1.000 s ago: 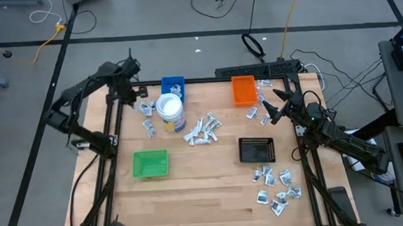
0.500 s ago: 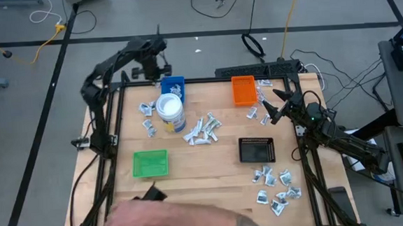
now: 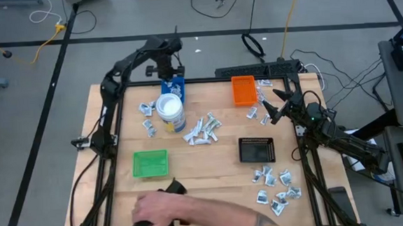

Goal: Pick & Place First Aid Supplies
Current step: Put the blue alcohol pad into the blue bin

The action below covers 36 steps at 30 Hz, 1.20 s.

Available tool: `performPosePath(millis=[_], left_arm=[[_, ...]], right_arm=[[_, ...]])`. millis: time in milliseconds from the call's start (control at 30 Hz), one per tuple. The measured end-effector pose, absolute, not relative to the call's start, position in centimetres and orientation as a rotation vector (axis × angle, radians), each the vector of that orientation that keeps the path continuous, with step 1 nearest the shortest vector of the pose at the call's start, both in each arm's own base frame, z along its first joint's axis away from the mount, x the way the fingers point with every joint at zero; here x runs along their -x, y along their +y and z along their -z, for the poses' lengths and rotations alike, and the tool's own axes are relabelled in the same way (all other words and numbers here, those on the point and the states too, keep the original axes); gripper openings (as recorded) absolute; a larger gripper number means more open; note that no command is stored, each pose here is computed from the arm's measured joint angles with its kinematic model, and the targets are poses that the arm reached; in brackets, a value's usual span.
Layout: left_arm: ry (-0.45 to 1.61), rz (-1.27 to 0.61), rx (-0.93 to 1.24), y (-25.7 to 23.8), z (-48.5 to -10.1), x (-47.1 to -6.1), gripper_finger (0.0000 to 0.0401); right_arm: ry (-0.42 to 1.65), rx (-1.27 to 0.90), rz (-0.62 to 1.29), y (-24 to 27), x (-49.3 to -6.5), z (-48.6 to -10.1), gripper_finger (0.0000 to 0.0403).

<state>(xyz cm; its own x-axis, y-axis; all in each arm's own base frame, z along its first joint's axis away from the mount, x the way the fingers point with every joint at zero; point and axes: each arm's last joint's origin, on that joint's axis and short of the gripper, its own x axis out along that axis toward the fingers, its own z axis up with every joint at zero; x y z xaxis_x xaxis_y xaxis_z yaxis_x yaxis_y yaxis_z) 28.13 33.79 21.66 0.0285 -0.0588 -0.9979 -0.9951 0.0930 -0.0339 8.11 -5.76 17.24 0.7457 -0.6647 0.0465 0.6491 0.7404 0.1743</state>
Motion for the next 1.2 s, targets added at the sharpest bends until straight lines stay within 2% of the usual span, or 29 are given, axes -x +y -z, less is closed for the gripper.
performPosePath(millis=[333, 467, 833, 1033, 1200], left_arm=[[1.319, -1.002, 1.226, 33.2, -19.7, -29.7, 0.0014], [1.321, -1.004, 1.228, 33.2, -19.7, -29.6, 0.0047], [1.255, -1.001, 1.273, 33.3, -21.6, -28.8, 0.0178], [1.197, -1.023, 1.285, 33.5, -23.3, -27.8, 0.0208], [1.228, -1.013, 1.286, 33.0, -23.0, -27.6, 0.0215]], right_arm=[[-0.108, -0.151, 0.722, -5.8, -8.1, -17.3, 0.0393], [-0.108, -0.151, 0.722, -5.8, -8.1, -17.2, 0.0393], [-0.108, -0.151, 0.722, -5.8, -8.1, -17.2, 0.0393], [-0.108, -0.151, 0.722, -5.8, -8.1, -17.3, 0.0393], [-0.108, -0.151, 0.722, -5.8, -8.1, -17.2, 0.0393]])
